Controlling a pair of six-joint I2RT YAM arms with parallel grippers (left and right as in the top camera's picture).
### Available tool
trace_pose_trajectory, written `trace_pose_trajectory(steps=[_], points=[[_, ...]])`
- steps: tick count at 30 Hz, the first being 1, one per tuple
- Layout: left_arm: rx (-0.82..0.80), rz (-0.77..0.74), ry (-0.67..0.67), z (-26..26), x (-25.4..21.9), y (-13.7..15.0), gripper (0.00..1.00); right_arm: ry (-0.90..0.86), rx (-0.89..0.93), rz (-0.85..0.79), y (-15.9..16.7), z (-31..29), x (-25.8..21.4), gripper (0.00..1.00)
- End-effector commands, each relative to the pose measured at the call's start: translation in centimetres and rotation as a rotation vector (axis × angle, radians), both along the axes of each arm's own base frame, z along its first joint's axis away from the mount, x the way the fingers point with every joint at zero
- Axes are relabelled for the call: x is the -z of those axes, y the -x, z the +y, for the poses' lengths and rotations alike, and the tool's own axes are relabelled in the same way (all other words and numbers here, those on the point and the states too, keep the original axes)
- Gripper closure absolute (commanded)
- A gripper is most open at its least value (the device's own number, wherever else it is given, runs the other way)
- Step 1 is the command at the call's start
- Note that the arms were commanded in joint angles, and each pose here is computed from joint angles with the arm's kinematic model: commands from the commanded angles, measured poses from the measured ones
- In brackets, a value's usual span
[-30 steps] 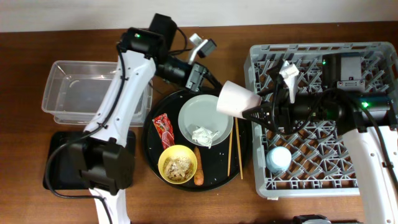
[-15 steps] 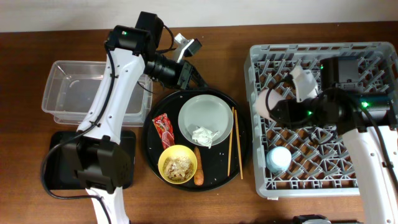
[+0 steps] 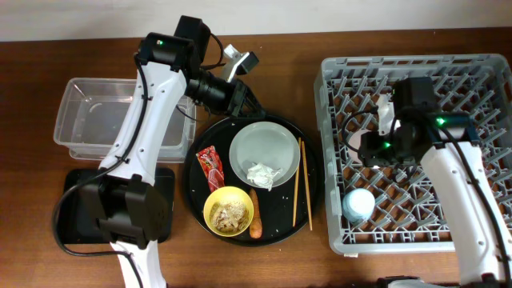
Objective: Sort waste into correct bins and load items into the dishwasher rack
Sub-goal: 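Place the pink cup upside down in the rack with right gripper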
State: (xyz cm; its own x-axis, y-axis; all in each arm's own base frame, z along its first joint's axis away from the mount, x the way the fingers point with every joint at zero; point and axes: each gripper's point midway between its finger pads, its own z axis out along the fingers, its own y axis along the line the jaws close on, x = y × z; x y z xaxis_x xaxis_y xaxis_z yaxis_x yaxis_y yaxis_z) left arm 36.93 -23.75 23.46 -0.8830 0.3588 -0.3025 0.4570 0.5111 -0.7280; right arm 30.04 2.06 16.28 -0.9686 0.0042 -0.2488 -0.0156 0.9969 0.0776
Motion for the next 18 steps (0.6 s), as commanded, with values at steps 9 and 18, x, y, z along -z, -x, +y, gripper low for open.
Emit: trace_pose_trajectory(steps=[9, 18], points=[[-0.003, -0.025, -0.003, 0.2, -0.8, 0.1, 0.75, -0.013, 0.003, 0.085, -0.6, 0.4, 3.0, 0.48], [-0.003, -0.025, -0.003, 0.2, -0.8, 0.1, 0.75, -0.026, 0.000, 0.119, -0.9, 0.7, 5.0, 0.12]])
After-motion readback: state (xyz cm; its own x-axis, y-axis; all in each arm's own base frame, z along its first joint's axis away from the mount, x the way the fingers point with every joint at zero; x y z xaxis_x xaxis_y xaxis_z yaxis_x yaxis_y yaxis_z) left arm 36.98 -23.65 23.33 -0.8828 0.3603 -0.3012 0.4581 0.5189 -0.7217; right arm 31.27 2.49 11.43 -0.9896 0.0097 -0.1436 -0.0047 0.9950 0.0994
